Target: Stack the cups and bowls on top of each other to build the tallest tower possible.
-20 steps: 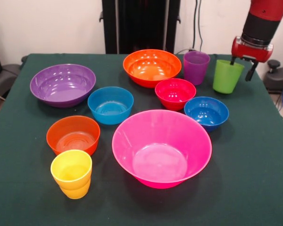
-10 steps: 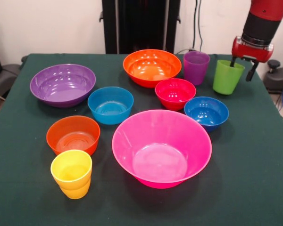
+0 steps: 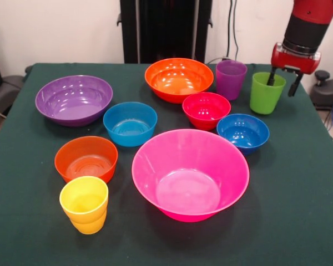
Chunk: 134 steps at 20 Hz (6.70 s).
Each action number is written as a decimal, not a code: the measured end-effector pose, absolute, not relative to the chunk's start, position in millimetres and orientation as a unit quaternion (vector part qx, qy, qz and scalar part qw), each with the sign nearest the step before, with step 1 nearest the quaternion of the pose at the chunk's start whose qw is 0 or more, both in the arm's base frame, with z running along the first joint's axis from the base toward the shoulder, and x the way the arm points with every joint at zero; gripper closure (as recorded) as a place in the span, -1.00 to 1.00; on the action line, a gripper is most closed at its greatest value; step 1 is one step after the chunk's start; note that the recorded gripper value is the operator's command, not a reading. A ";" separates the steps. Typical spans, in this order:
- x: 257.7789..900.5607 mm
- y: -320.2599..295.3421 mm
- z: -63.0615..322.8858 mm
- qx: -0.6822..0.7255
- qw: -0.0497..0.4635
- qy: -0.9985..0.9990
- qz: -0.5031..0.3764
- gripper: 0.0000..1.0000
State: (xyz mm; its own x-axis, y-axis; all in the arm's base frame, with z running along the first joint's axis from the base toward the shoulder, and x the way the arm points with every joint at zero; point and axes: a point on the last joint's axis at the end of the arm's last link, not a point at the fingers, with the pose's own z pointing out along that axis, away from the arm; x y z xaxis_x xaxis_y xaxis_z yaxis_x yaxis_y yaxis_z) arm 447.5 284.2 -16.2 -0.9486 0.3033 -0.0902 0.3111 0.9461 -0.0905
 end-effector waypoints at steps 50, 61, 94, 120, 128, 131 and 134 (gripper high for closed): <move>467.2 270.1 21.1 0.173 0.046 0.982 -0.055 1.00; 496.7 254.4 63.8 0.201 0.030 0.978 -0.049 1.00; 631.0 134.6 67.4 0.240 0.058 0.968 -0.047 1.00; 689.3 117.4 59.0 0.205 0.066 0.976 -0.027 1.00; 692.1 100.7 48.0 0.203 0.057 0.977 -0.022 1.00; 690.4 91.2 38.3 0.204 0.052 0.977 -0.024 1.00; 686.1 82.1 23.3 0.202 0.042 0.978 -0.025 1.00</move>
State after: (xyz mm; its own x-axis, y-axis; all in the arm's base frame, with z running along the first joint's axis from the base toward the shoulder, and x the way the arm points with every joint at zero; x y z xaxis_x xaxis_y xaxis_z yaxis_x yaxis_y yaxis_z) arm 686.1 82.1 23.3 -0.9147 0.3935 -0.0924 0.3977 0.9169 -0.0322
